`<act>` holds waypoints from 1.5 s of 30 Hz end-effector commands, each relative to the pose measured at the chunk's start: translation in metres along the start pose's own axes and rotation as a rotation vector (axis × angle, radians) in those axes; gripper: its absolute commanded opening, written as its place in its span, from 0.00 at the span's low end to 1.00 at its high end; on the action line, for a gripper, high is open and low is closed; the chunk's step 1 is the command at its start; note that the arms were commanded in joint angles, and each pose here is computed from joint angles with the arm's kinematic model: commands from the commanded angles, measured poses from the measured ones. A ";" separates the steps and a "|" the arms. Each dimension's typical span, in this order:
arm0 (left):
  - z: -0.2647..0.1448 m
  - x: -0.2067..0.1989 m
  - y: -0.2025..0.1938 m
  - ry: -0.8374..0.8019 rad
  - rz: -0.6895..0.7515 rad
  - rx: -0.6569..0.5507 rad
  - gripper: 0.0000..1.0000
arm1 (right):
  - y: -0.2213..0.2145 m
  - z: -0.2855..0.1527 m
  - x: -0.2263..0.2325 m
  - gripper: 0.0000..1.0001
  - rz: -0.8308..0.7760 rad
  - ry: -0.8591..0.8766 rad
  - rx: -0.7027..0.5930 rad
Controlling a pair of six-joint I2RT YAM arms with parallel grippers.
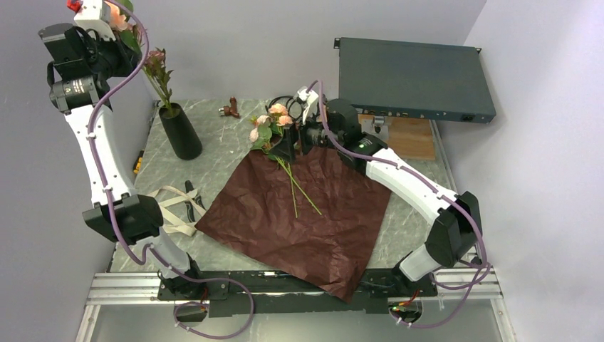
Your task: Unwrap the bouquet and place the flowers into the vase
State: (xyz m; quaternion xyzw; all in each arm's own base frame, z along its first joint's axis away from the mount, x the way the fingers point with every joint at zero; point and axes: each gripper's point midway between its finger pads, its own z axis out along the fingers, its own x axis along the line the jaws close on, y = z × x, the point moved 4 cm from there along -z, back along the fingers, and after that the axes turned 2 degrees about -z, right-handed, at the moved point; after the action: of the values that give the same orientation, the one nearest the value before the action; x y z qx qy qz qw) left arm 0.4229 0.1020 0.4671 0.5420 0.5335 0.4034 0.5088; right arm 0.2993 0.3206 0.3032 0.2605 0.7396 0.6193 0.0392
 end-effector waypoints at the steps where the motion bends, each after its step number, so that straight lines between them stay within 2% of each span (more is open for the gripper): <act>1: 0.007 0.002 -0.002 -0.024 -0.035 -0.022 0.00 | 0.022 0.002 0.001 1.00 -0.047 -0.005 -0.050; 18: 0.030 0.027 -0.070 0.030 -0.107 0.114 0.00 | 0.017 0.007 -0.003 1.00 -0.043 -0.009 -0.025; 27: 0.024 0.024 -0.049 0.025 -0.074 0.067 0.00 | 0.014 0.006 -0.003 1.00 -0.041 -0.007 -0.019; 36: 0.005 0.009 0.020 0.010 -0.019 -0.059 0.00 | 0.015 0.007 -0.002 1.00 -0.037 0.003 -0.018; 45: -0.019 -0.004 0.023 0.006 0.011 -0.056 0.00 | 0.014 0.006 -0.001 1.00 -0.039 0.006 -0.017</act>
State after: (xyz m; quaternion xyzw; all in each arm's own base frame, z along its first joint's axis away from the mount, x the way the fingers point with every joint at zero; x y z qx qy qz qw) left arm 0.4297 0.1107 0.4747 0.5265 0.5402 0.4065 0.5155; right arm 0.3054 0.3232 0.2910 0.2683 0.7519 0.6011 0.0368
